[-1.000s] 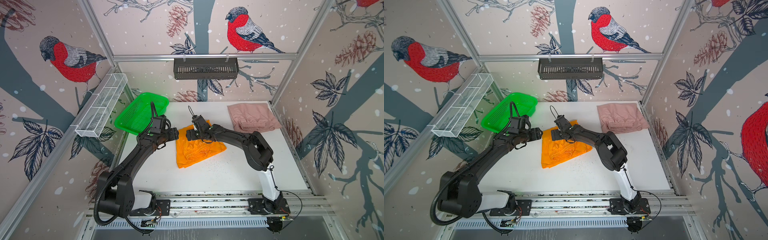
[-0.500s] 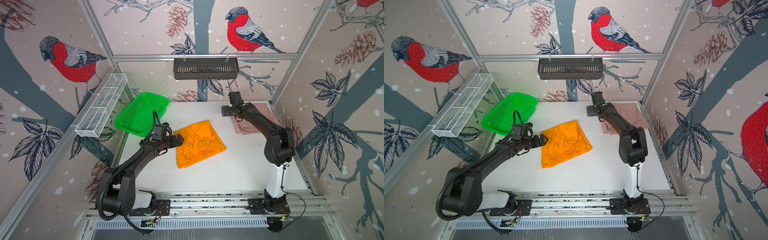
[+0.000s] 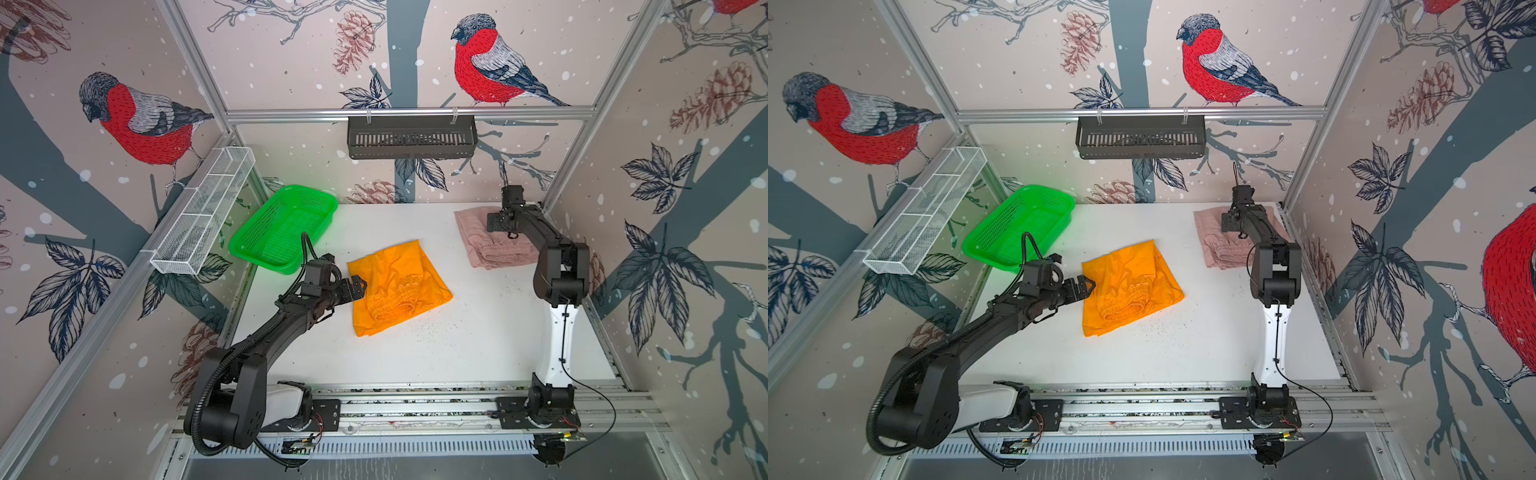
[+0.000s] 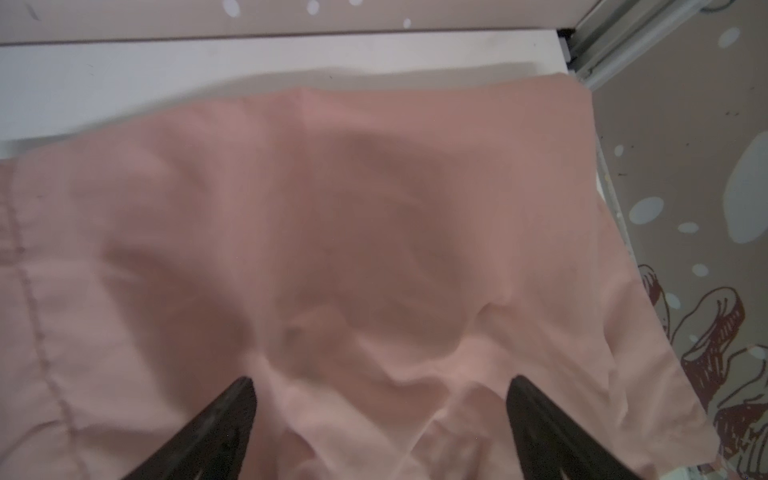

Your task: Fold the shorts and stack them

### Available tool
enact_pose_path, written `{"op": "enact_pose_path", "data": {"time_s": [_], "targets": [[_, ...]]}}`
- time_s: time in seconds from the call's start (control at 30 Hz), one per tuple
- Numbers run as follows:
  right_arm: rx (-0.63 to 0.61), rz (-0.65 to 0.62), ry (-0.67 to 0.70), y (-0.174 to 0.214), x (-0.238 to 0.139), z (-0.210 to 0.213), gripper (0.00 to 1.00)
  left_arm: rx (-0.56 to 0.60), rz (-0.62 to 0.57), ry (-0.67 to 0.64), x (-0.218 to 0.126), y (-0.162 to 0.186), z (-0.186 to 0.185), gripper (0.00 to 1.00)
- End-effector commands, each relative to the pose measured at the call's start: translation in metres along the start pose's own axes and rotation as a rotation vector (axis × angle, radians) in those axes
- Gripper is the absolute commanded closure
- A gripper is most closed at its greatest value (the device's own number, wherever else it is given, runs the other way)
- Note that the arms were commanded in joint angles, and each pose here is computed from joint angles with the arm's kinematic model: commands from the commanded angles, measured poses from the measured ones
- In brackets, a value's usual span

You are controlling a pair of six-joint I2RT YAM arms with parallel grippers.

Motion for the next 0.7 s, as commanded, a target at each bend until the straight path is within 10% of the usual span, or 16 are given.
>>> {"op": "enact_pose_path", "data": {"time_s": [0.0,0.33,0.67], "targets": [[0.000,0.044,-0.064,0.011,0.012,0.000,0.05,-0.005,-0.043,-0.011,-0.001,-0.005,0.001,0.02],[0.016,0.142,-0.094,0.067,0.010,-0.010,0.06,-0.016,-0.044,-0.069,-0.001,-0.010,0.007,0.02],[0.127,0.193,-0.083,0.171,-0.084,-0.037,0.06,-0.032,-0.046,-0.043,0.010,-0.021,0.010,0.02]]}}
Point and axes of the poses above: each gripper's point midway between its finger pads, its own x axis out along the fingers, its own z axis along the line the jaws close on, y = z × x, the point moved 10 cm from there along -x, back along the fingers, and after that the axes turned 11 degrees about x, right-handed, at the moved point
